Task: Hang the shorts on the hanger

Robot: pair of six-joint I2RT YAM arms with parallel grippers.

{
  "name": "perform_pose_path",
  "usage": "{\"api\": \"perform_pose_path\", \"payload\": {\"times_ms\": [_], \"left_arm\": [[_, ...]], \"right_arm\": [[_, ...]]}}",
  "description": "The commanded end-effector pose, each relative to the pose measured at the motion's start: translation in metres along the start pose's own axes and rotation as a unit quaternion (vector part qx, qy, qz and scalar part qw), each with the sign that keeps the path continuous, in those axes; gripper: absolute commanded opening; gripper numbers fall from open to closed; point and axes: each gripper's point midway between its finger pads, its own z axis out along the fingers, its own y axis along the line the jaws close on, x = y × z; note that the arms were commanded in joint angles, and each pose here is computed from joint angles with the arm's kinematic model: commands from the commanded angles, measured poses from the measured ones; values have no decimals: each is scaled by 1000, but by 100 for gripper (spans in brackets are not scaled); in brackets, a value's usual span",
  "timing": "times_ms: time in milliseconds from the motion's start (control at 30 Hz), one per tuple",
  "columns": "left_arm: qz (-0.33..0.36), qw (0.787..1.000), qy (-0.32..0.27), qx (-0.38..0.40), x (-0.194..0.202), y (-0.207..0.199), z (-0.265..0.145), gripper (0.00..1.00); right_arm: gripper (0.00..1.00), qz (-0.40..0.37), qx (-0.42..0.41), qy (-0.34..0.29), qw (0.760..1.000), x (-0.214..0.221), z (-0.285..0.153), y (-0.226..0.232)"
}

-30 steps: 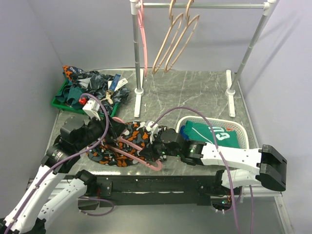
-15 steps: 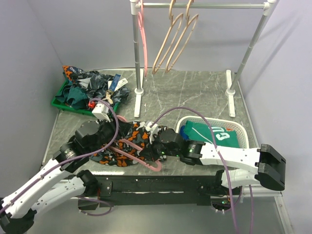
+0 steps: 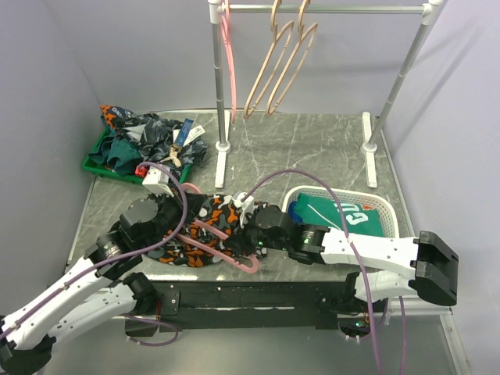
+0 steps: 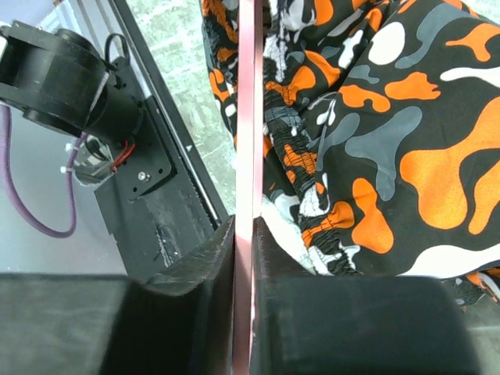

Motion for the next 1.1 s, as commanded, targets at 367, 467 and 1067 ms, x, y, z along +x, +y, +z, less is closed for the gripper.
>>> {"api": "perform_pose_path", "payload": {"times_ms": [367, 467, 1067], "left_arm": [[-5, 999, -54, -1, -24, 4, -17, 1], [-5, 998, -60, -3, -28, 5, -21, 1], [-12, 996, -86, 9, -48, -2, -34, 1]], "right_arm": [[63, 72, 107, -116, 985, -69, -56, -22], [48, 107, 129, -112, 979, -52, -63, -40], [52, 140, 79, -23, 987, 51, -11, -46]]}}
